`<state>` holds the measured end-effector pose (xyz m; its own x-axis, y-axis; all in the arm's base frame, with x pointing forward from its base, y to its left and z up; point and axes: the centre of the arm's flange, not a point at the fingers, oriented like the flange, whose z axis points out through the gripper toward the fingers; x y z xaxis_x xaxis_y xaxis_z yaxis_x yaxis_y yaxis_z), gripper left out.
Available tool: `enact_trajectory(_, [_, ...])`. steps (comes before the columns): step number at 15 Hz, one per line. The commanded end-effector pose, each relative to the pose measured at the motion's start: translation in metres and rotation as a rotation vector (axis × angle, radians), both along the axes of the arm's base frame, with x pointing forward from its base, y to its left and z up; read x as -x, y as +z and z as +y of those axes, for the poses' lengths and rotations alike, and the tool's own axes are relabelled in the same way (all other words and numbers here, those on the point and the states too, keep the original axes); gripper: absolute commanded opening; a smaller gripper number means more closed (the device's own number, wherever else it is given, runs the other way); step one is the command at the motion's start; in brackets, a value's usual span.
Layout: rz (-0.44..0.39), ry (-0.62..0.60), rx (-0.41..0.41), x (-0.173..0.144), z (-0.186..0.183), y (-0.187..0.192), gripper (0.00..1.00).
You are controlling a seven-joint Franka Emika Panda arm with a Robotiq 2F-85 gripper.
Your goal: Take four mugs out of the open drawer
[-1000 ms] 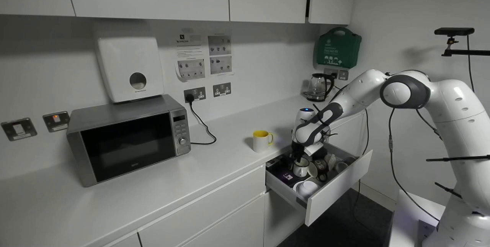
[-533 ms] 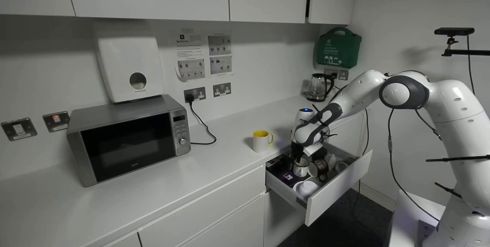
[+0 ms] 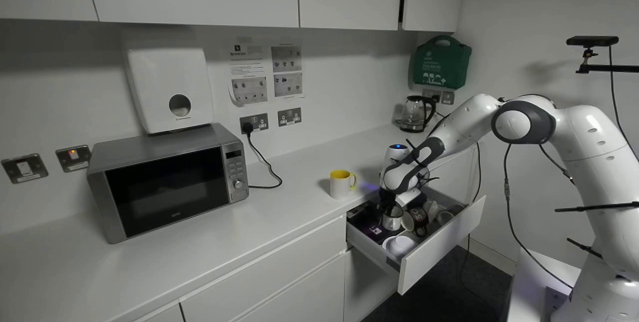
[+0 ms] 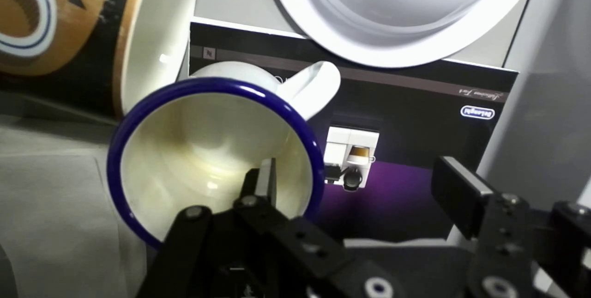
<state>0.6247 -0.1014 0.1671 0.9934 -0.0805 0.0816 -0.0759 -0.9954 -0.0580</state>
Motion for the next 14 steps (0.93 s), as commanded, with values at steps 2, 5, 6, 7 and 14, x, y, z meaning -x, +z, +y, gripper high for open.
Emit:
enact_trajectory(2, [0.015,-0.013,-0.014,-0.0052,-0.0013,0.0023,0.54])
enact_trajectory(5, [0.016,-0.010,-0.012,-0.0056,-0.0007,0.0027,0.31])
enact_trajectory(6, [0.017,-0.009,-0.012,-0.0055,-0.0006,0.0030,0.22])
enact_trajectory(7, [0.018,-0.009,-0.011,-0.0053,-0.0005,0.0029,0.14])
enact_trajectory(14, [0.027,-0.015,0.002,-0.0004,-0.0005,0.0069,0.02])
